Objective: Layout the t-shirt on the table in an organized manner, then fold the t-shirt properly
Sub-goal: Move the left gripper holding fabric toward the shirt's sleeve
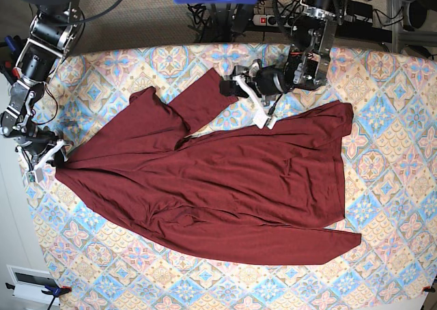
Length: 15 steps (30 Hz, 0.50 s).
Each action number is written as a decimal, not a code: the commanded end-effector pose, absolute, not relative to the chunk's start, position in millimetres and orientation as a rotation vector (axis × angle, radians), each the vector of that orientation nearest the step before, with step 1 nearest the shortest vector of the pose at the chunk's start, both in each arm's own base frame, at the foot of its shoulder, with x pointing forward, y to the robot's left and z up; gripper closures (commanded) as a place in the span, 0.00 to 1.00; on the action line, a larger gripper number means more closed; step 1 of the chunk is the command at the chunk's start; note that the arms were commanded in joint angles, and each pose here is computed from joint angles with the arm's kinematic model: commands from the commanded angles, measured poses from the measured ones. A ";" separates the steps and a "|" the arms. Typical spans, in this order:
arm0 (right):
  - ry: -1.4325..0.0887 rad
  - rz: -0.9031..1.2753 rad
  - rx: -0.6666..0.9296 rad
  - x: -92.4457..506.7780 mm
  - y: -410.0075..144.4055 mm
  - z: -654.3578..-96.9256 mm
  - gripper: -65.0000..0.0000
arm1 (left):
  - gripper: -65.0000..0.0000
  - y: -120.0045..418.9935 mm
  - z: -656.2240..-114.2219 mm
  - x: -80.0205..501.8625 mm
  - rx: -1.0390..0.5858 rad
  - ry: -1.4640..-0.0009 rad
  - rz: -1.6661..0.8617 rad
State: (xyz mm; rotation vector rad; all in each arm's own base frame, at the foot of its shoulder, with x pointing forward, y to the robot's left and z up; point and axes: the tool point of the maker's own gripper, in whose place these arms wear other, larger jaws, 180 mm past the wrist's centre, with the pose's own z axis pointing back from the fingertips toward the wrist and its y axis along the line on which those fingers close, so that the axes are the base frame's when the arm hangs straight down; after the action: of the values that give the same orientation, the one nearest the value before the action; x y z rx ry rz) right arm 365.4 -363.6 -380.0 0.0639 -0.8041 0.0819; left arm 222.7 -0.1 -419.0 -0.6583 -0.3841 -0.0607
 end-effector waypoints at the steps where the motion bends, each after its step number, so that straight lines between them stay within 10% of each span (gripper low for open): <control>1: -0.874 0.087 0.038 378.4 -375.4 -353.8 1.00 | 0.57 -4.1 -422.8 220.8 -0.637 -0.373 -0.077; 7: -0.875 0.083 0.038 377.7 -376.4 -353.8 1.00 | 0.58 -38.0 -438.7 219.3 -0.634 -0.317 -0.145; 12: -0.876 0.082 0.036 377.6 -377.4 -353.2 1.00 | 0.99 -47.7 -435.8 221.0 -0.636 -0.333 -0.165; 15: -0.877 0.082 0.034 377.6 -378.1 -352.6 1.00 | 0.98 -33.9 -433.8 223.6 -0.613 -0.354 -0.173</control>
State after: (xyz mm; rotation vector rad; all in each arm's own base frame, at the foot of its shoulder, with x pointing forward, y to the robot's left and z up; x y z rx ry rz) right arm 364.8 -364.2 -380.1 0.0628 -0.8019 0.0809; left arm 228.2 -40.2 -430.5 -0.6416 -0.3760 -0.1597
